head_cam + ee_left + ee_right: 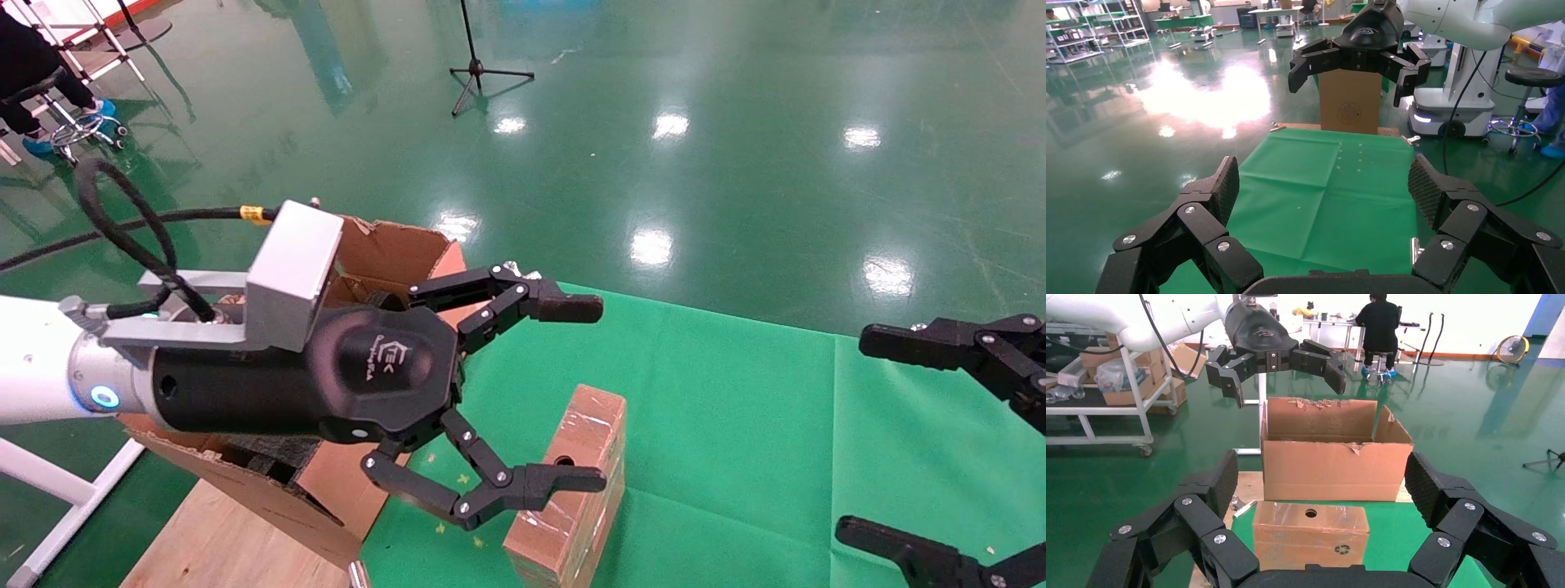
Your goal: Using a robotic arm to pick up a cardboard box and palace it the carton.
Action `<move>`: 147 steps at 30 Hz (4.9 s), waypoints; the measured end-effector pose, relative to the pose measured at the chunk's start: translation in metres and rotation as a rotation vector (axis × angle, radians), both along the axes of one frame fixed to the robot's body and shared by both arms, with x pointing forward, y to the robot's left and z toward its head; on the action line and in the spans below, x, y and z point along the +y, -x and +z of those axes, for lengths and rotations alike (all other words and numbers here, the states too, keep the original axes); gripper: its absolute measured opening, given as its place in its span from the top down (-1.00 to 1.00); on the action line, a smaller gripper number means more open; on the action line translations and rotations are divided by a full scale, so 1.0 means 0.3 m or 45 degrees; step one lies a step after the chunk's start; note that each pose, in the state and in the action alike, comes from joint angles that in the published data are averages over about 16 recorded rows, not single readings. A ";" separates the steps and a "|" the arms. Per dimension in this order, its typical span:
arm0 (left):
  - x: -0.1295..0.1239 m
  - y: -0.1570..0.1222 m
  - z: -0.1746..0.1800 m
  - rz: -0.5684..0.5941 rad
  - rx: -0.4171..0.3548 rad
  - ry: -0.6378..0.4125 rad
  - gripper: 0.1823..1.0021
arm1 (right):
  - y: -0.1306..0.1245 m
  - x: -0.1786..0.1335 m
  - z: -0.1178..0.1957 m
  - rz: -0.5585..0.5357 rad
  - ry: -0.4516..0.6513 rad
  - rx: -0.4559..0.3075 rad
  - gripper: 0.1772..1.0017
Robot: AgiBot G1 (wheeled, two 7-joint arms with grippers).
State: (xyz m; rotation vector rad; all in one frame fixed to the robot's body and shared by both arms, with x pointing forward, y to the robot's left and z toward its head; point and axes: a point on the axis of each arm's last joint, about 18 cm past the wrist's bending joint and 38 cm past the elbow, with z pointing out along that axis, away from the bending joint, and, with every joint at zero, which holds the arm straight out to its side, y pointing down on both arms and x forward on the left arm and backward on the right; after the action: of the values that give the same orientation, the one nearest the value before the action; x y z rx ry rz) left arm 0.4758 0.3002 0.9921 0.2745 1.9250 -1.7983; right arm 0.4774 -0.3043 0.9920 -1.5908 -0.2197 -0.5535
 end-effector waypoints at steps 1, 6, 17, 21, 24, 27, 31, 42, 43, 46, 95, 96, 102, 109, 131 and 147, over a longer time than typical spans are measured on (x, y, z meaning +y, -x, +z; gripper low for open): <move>0.000 0.000 0.000 0.000 0.000 0.000 -1.00 | 0.000 0.000 0.000 0.000 0.000 0.000 -1.00; 0.000 0.000 0.000 0.000 0.000 0.000 -1.00 | 0.000 0.000 0.000 0.000 0.000 0.000 -1.00; 0.000 0.000 0.000 0.000 0.000 0.000 -1.00 | 0.000 0.000 0.000 0.000 0.000 0.000 -1.00; 0.000 0.000 0.000 0.000 0.000 0.000 -1.00 | 0.000 0.000 0.000 0.000 0.000 0.000 -1.00; 0.000 0.000 0.000 0.001 -0.001 -0.001 -1.00 | 0.000 0.000 0.000 0.000 0.000 0.000 -1.00; 0.001 -0.002 -0.001 0.008 -0.003 -0.012 -1.00 | 0.000 0.000 0.000 0.000 0.000 0.000 -0.99; -0.001 -0.014 -0.004 0.039 -0.002 -0.048 -1.00 | 0.000 0.000 0.000 0.000 0.000 0.000 -0.97; -0.022 -0.079 -0.005 0.163 0.046 -0.160 -1.00 | 0.000 0.000 0.000 0.000 0.000 0.000 -0.75; -0.025 -0.084 -0.004 0.170 0.051 -0.164 -1.00 | 0.000 0.000 0.000 0.000 0.000 0.000 -0.73; -0.032 -0.096 -0.001 0.185 0.060 -0.175 -1.00 | 0.000 0.000 0.000 0.000 0.000 0.000 -0.59; -0.377 -0.340 0.089 1.139 0.905 -0.675 -1.00 | -0.001 -0.001 0.000 -0.001 0.000 0.000 0.97; -0.387 -0.342 0.085 1.147 0.915 -0.676 -1.00 | -0.001 -0.001 0.000 -0.001 0.000 0.000 0.97; -0.438 -0.342 0.049 1.153 0.971 -0.697 -1.00 | -0.001 -0.001 0.000 -0.001 0.000 0.000 0.97; -0.466 -0.345 0.011 1.178 0.977 -0.758 -1.00 | -0.001 -0.001 0.000 -0.001 -0.001 0.000 0.97; -0.475 -0.346 -0.007 1.189 0.972 -0.794 -0.92 | -0.001 -0.001 0.000 -0.001 -0.001 0.000 0.76; -0.474 -0.346 -0.005 1.186 0.979 -0.784 -0.36 | -0.001 -0.001 0.000 -0.001 -0.001 0.000 0.04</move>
State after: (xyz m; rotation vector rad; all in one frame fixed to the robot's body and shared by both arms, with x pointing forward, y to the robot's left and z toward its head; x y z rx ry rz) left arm 0.5796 0.1581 0.9905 -1.0932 2.4299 -0.6804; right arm 0.4777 -0.3046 0.9920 -1.5904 -0.2185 -0.5541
